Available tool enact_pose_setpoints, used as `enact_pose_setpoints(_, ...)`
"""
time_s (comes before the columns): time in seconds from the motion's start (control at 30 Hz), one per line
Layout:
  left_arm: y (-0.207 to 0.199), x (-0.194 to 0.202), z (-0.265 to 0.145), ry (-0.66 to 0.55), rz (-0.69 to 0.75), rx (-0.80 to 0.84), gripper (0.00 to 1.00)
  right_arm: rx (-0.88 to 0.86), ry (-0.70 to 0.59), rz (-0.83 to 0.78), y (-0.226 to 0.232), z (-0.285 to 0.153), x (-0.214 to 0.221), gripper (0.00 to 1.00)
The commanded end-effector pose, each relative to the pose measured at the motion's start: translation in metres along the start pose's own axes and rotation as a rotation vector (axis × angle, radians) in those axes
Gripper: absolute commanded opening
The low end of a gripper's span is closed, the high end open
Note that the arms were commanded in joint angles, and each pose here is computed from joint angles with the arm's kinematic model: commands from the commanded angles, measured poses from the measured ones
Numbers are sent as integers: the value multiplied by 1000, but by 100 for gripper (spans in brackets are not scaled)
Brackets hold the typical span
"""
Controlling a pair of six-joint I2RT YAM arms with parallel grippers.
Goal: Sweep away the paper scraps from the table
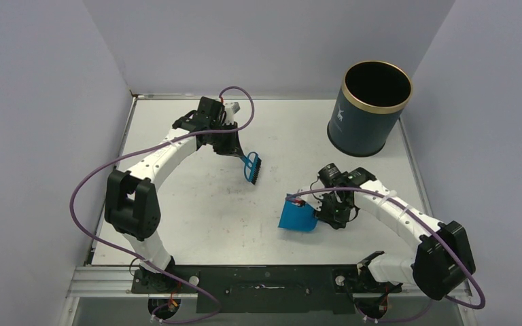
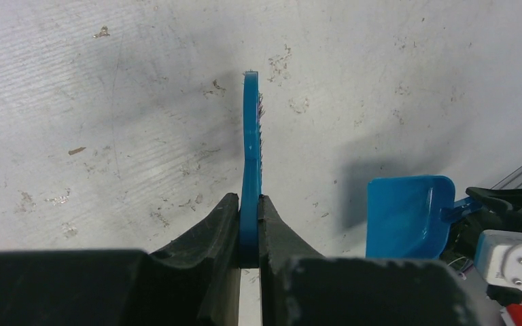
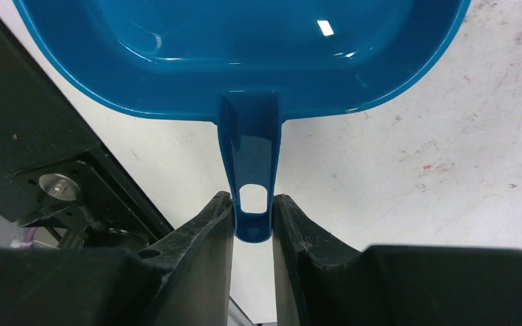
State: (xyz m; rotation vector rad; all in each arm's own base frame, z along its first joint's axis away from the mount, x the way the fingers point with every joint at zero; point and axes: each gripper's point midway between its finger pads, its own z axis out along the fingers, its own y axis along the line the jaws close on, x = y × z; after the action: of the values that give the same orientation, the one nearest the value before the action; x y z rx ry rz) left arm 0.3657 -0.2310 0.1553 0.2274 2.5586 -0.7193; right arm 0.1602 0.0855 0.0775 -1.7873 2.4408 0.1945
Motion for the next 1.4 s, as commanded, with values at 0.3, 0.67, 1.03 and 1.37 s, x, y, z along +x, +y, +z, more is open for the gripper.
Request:
enact_pose_setpoints(0.3, -5, -17, -4, -31, 17, 15, 0, 114, 144, -32, -13, 36, 13, 25)
enact_pose_setpoints(0.67, -7, -17, -4, -27, 13, 27, 0, 180, 87, -37, -21, 21, 3, 51)
enact_pose_setpoints(1.03, -59, 3, -12, -30, 15, 191, 0, 534, -547, 223, -82, -104, -66, 91)
enact_pose_setpoints(1.37, -62, 63, -38, -73, -190, 326, 0, 243, -773, 333, -71, -70, -90, 90)
